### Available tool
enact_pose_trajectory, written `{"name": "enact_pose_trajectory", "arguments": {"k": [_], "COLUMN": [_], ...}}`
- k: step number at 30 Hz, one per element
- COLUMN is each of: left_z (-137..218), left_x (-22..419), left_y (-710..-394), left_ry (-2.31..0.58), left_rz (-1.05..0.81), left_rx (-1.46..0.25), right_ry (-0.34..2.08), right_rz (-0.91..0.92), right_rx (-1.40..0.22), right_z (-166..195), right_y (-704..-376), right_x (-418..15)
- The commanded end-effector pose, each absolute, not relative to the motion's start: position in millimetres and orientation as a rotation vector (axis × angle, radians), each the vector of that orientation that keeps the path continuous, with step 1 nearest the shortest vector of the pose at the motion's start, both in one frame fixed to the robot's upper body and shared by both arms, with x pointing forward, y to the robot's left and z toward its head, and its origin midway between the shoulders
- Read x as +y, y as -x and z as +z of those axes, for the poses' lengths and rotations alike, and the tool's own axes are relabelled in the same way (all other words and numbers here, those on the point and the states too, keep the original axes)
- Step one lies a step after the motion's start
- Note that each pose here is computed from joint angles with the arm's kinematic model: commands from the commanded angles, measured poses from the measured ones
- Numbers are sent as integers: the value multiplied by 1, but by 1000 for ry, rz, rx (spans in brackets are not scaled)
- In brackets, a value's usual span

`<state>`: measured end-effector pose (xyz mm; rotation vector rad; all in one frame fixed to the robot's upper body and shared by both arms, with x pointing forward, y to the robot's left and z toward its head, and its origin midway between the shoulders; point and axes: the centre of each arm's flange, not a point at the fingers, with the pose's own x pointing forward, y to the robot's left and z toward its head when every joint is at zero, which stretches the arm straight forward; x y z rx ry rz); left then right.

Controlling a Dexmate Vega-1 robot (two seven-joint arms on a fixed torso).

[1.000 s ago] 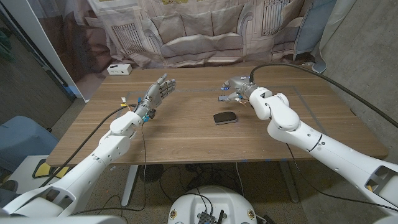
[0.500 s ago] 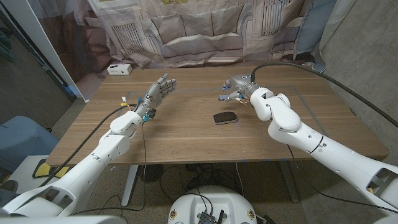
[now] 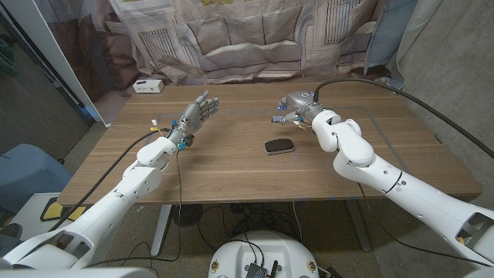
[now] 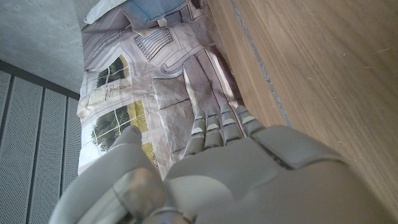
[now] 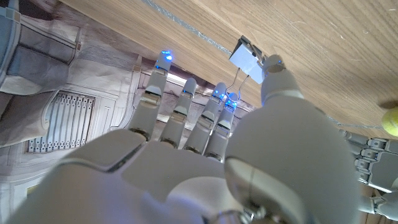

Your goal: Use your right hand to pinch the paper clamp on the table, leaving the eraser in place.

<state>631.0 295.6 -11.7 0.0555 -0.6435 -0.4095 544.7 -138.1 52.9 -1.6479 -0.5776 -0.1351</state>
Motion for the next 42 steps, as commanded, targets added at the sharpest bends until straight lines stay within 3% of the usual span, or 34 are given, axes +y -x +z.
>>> {"name": "enact_pose_trajectory", "arguments": {"k": [1,42], "left_z": [-12,-11], "left_x": [295,298], "left_y": [-632,-632], "left_ry": [-53,-58], "left_rz": [-410,-423], "left_rx": [-644,-644], "right_ry": [1611,1575], "right_rz": [-155,-218], "right_rx": [-605,-709], "right_z": [50,53], "right_y": [-544,-533], "right_x": [-141,-144]}}
